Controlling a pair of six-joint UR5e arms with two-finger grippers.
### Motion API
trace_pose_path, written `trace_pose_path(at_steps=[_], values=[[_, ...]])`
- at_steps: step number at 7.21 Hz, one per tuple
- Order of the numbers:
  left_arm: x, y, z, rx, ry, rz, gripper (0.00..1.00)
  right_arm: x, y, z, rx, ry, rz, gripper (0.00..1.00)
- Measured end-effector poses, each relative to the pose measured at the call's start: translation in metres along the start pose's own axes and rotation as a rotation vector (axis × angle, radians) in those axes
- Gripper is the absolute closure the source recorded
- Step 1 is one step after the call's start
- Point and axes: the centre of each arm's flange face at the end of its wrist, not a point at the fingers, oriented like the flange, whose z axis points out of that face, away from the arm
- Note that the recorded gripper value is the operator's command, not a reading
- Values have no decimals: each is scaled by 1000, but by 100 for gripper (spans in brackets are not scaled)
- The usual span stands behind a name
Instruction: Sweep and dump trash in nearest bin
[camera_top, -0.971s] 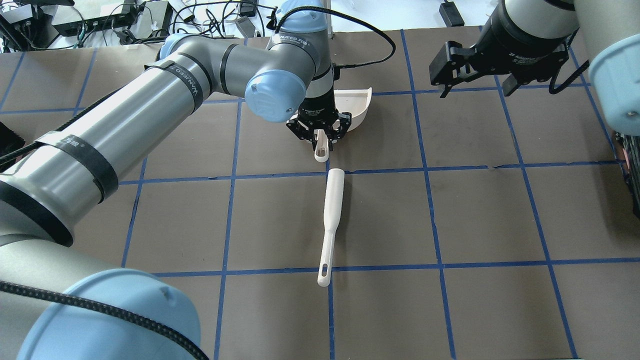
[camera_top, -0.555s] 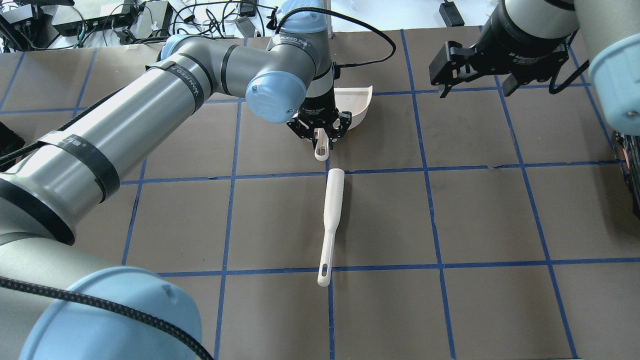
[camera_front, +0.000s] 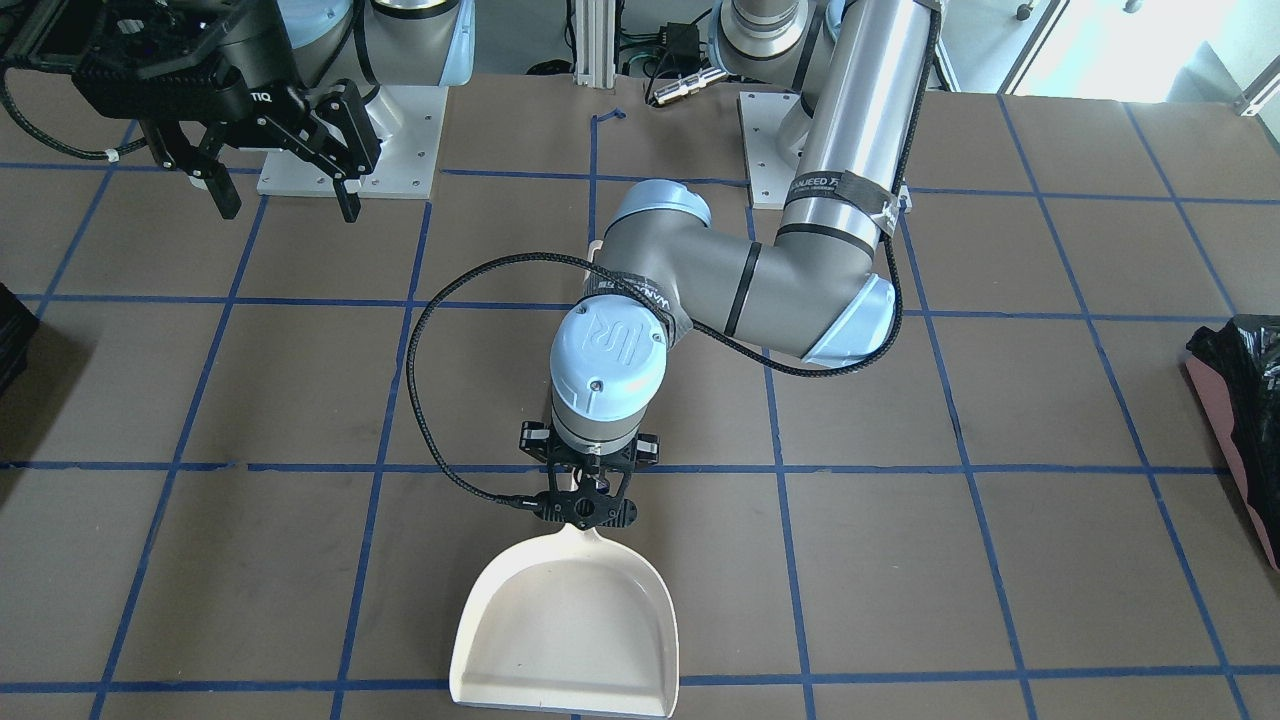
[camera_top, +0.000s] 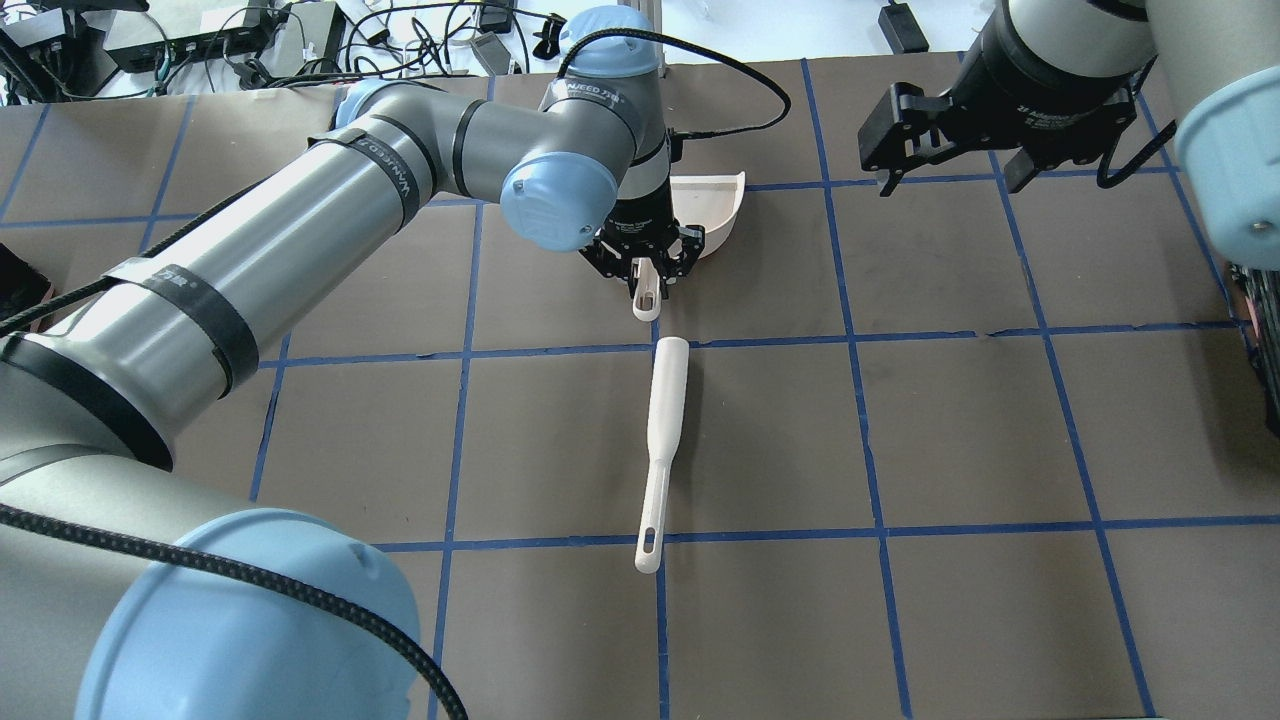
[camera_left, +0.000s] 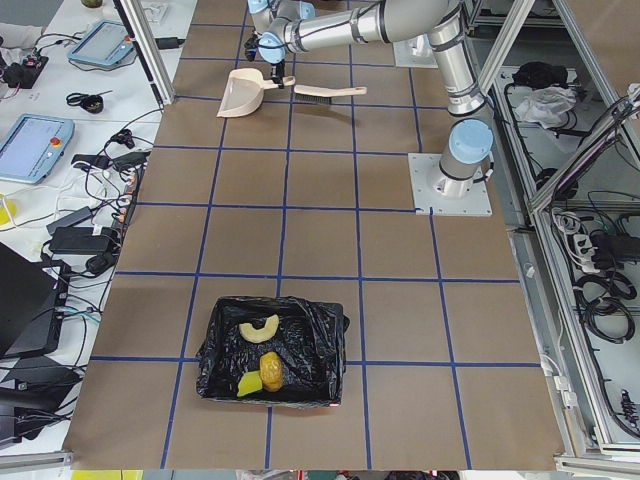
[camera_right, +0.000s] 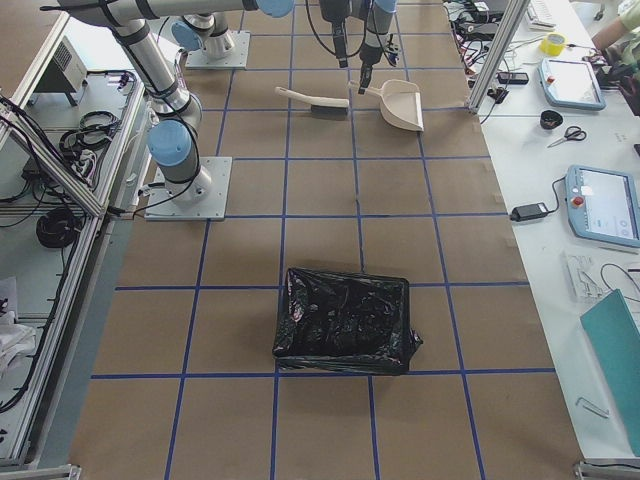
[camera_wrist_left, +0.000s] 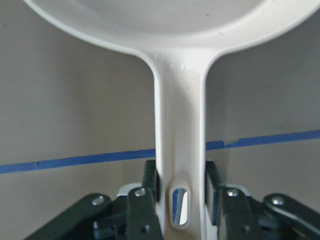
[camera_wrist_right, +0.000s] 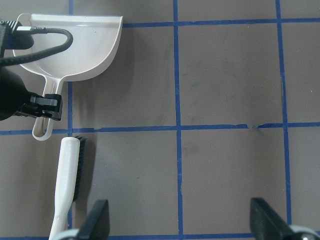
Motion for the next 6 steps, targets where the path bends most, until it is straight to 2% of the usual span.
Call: trace_pose_path(at_steps=[1, 4, 6], values=[[0, 0, -1, 5, 1, -7, 0, 0, 0, 0, 0, 0, 0, 0], [0, 4, -10, 16, 6, -43, 0, 0, 0, 0, 0, 0, 0, 0], [-4, 17, -46, 56, 10, -56, 0, 0, 0, 0, 0, 0, -1, 0]])
